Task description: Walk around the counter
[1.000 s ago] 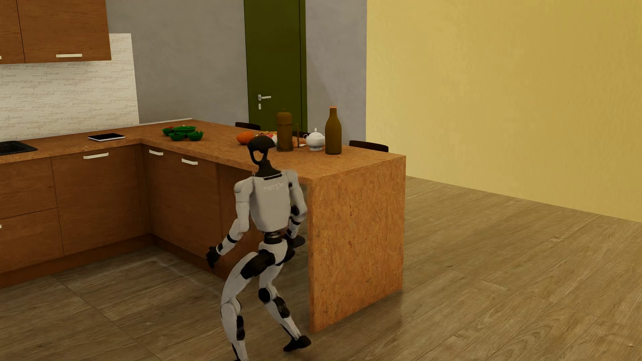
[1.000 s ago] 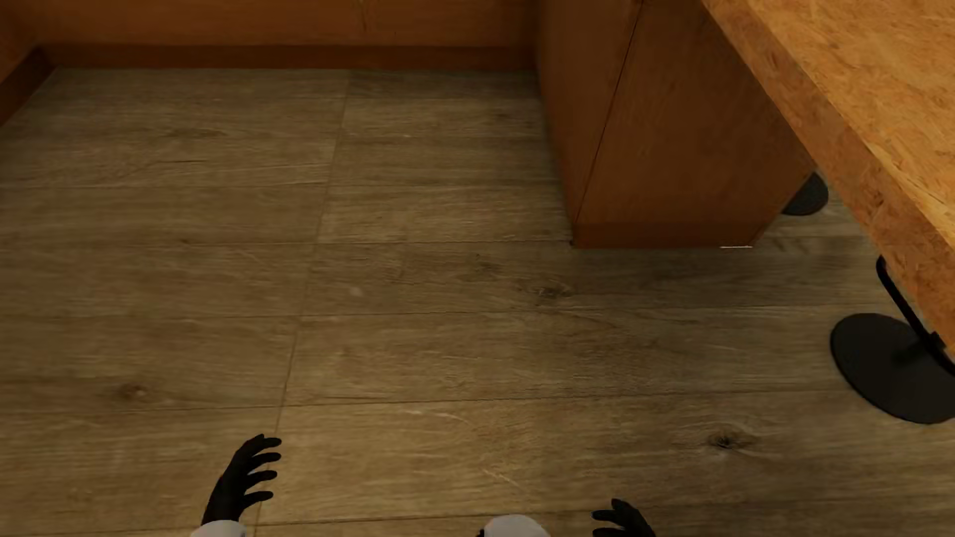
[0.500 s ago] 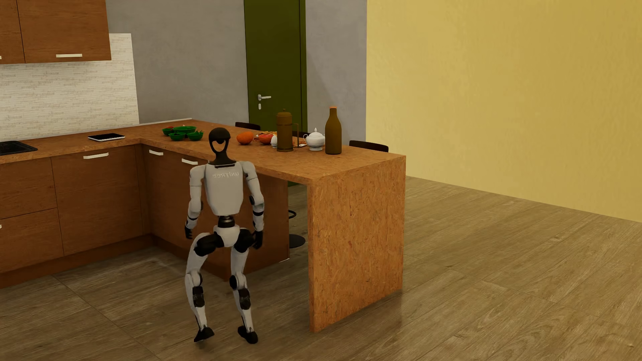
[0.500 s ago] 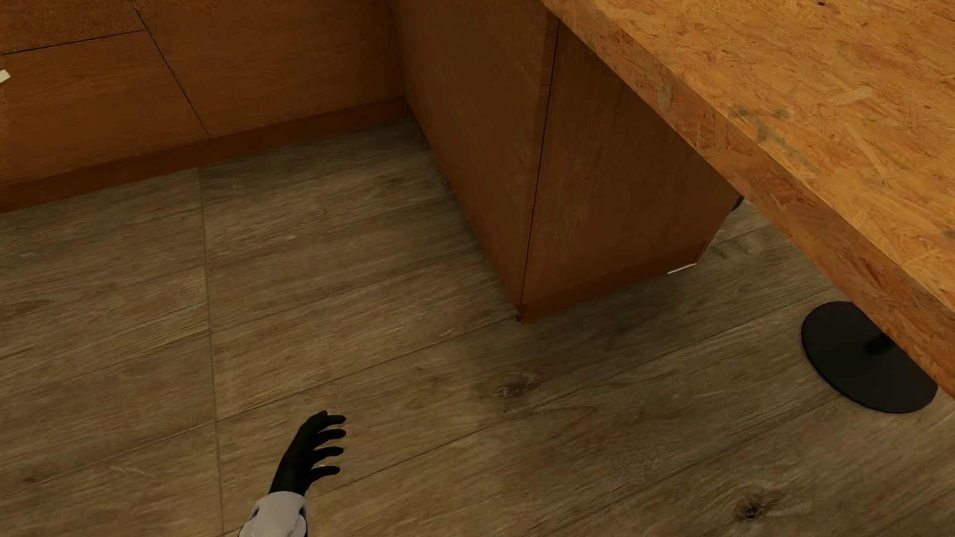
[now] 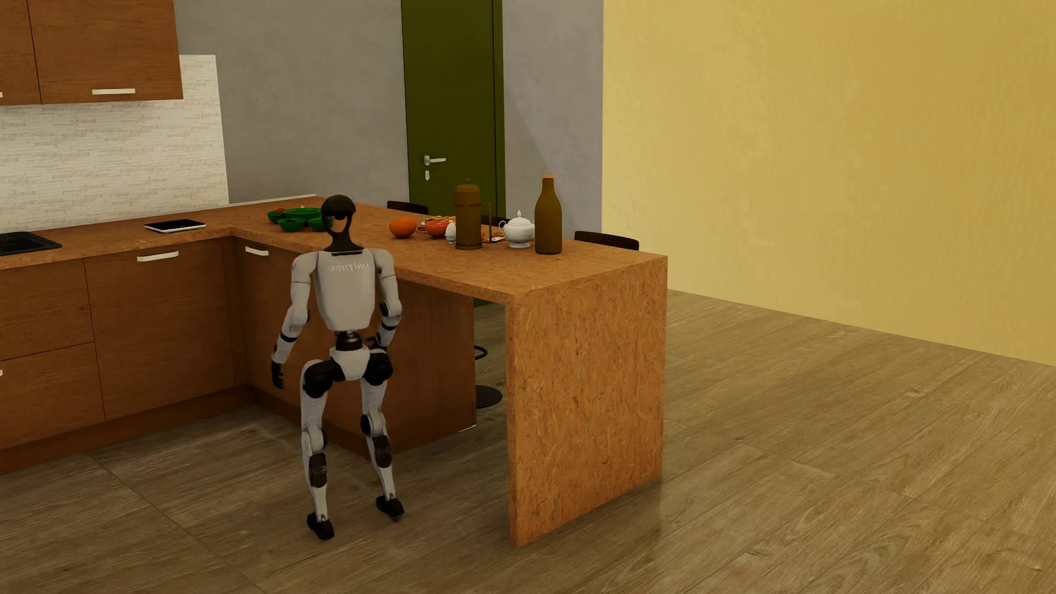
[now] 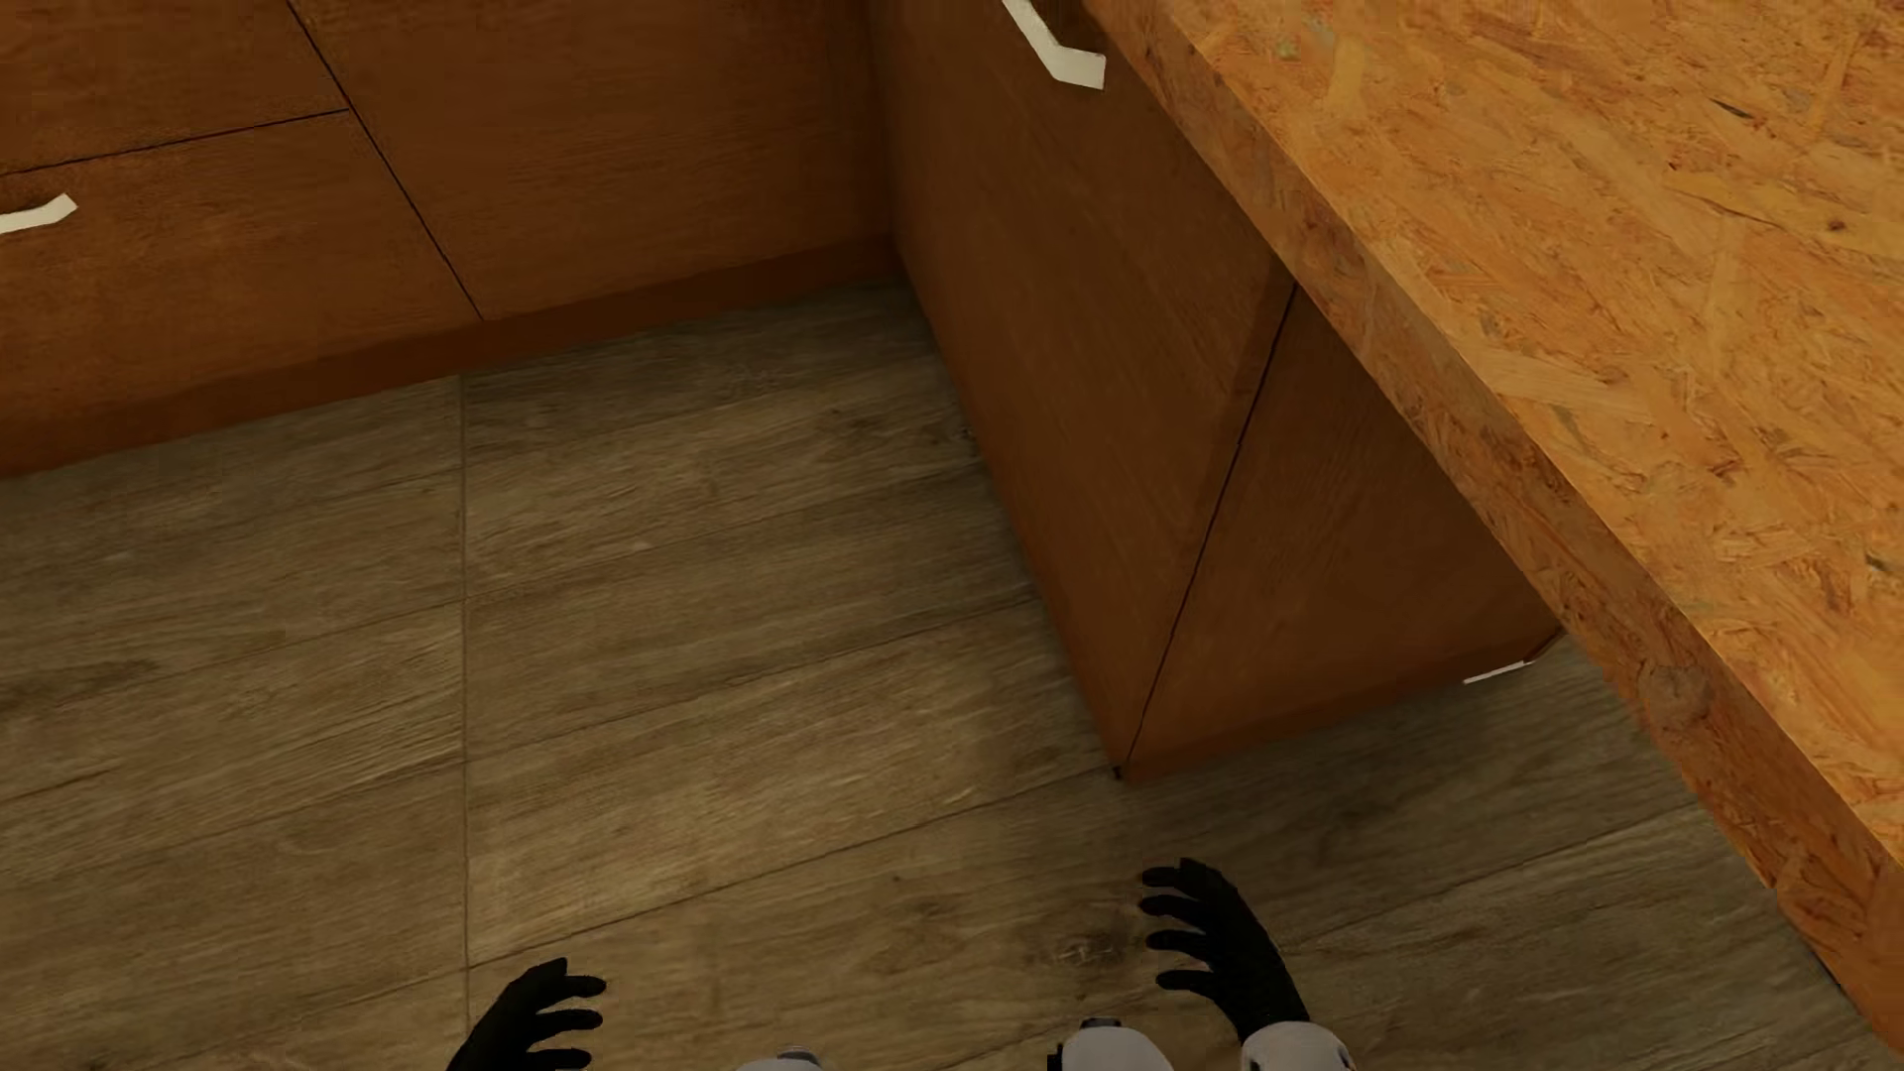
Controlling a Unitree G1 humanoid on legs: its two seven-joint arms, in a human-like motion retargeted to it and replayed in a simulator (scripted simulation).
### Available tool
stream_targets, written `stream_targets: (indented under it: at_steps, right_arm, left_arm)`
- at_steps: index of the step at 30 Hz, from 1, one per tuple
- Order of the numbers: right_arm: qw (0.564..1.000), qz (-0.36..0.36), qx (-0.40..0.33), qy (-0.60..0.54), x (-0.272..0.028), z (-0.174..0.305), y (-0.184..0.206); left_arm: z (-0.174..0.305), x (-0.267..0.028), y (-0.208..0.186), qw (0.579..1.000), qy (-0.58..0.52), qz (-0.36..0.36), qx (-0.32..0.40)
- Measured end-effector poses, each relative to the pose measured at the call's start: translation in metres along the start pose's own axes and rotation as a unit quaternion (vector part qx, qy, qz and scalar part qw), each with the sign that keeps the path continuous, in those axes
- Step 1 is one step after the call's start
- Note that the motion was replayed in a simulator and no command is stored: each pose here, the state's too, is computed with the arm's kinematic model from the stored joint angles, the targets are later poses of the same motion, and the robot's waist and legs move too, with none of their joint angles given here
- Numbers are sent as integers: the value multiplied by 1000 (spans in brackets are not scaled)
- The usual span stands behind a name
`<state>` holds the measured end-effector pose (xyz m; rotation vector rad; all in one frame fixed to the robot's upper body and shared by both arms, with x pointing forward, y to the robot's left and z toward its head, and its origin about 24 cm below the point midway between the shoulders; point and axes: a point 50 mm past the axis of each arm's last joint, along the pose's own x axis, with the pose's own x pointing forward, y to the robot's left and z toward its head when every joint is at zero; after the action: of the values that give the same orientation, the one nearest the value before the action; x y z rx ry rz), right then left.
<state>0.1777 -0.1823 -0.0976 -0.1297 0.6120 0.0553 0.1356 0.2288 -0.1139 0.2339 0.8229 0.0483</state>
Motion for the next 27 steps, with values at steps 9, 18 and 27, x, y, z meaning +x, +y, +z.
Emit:
stream_targets:
  at_steps: [9, 18, 27]
  right_arm:
    - [987, -33, 11, 159, -25, -57, -4]
    - [983, -2, 25, 184, -33, -68, 2]
    - [987, -17, 17, 161, -23, -57, -2]
  left_arm:
    - [19, 9, -14, 999, -10, 14, -45]
    - [24, 6, -21, 998, -46, -39, -4]
    - [14, 4, -16, 999, -18, -22, -21]
